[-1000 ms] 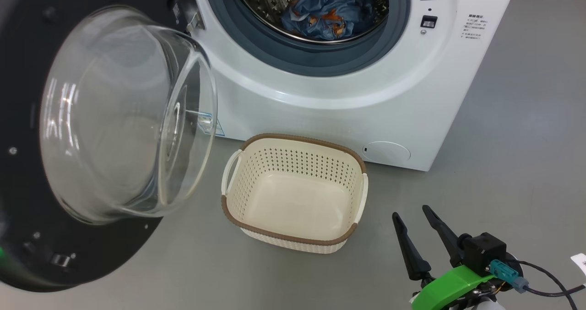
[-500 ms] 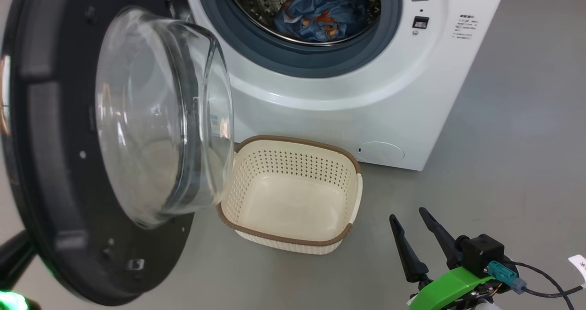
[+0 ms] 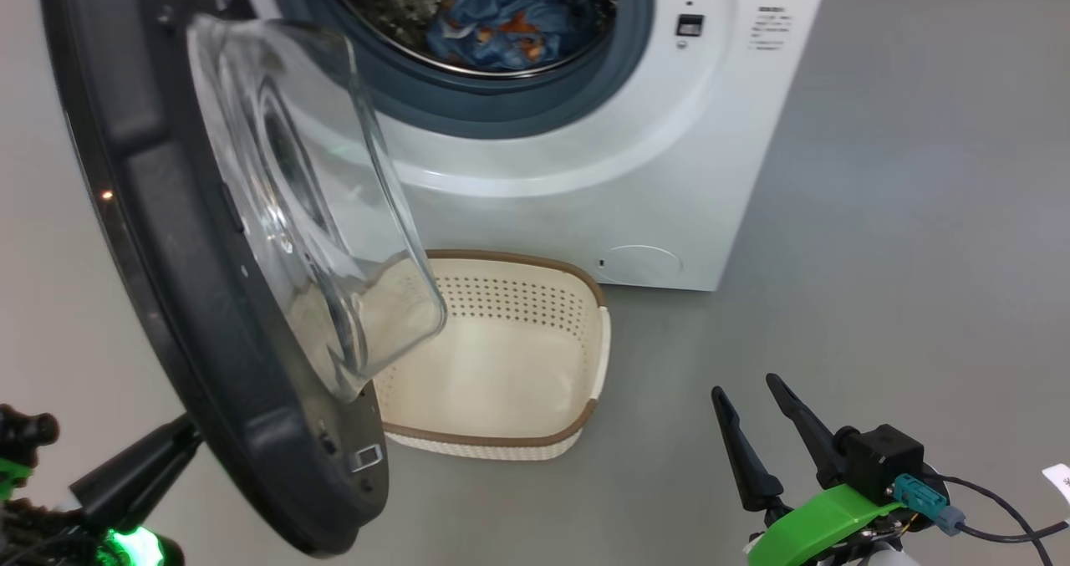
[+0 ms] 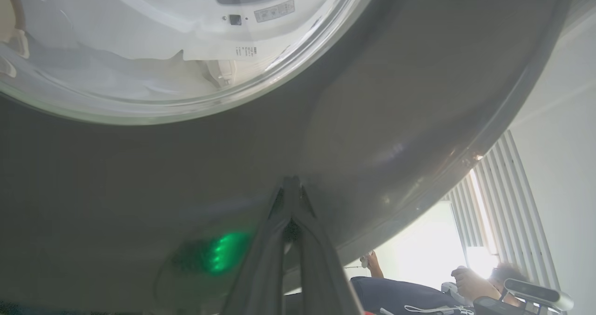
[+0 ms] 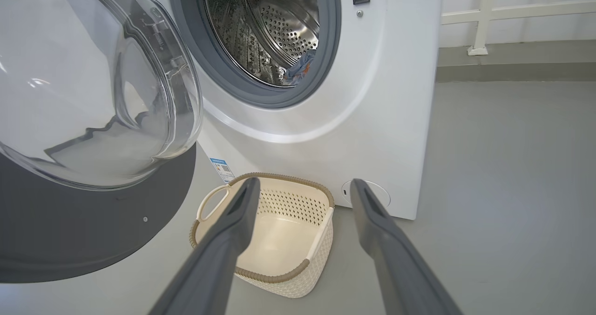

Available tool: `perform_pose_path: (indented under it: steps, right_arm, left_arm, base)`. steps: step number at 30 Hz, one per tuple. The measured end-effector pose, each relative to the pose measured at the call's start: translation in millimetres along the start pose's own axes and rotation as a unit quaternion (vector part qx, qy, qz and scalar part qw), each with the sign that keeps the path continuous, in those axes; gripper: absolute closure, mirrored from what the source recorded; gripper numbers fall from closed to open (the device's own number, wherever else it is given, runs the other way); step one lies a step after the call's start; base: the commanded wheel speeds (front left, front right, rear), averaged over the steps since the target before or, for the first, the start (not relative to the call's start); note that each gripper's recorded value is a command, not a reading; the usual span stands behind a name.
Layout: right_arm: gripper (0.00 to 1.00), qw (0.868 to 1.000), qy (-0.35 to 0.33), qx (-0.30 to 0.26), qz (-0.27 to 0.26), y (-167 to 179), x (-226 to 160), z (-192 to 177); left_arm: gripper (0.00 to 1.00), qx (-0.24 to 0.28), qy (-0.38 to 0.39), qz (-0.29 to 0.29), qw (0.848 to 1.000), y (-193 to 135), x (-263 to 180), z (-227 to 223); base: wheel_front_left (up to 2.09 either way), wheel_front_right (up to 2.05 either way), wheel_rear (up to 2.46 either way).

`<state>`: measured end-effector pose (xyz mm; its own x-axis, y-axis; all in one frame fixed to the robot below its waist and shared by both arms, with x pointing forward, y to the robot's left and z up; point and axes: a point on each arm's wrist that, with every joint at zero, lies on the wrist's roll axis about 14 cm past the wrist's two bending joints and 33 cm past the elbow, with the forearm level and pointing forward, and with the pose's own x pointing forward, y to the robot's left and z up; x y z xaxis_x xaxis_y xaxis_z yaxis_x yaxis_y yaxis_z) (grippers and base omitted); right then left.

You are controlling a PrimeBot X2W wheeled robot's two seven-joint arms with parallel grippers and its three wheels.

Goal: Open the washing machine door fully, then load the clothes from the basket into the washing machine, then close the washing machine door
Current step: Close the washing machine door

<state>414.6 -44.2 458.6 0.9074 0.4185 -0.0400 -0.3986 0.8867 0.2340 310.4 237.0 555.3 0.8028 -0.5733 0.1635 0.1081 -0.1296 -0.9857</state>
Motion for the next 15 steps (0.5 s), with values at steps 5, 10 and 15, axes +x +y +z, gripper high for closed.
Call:
perform_pose_path:
  steps: [5, 10, 15]
  right_arm:
    - [0.0, 1.0, -0.005, 0.0, -0.025, -16, -8, 3]
    - [0.0, 0.999, -0.01, 0.0, -0.052, -33, -18, 6]
    - [0.0, 0.997, -0.015, -0.001, -0.078, -48, -28, 9]
  left_arm:
    - [1.0, -0.01, 0.017, -0.005, 1.0, 8, 23, -7]
    - [1.0, -0.021, 0.05, -0.01, 0.998, 16, 47, -17]
    - [1.0, -0.028, 0.09, -0.024, 0.995, 19, 81, -32]
  base:
    - [0.0, 0.0, 0.0]
    - [0.0, 0.0, 0.0]
    - [0.0, 0.0, 0.0]
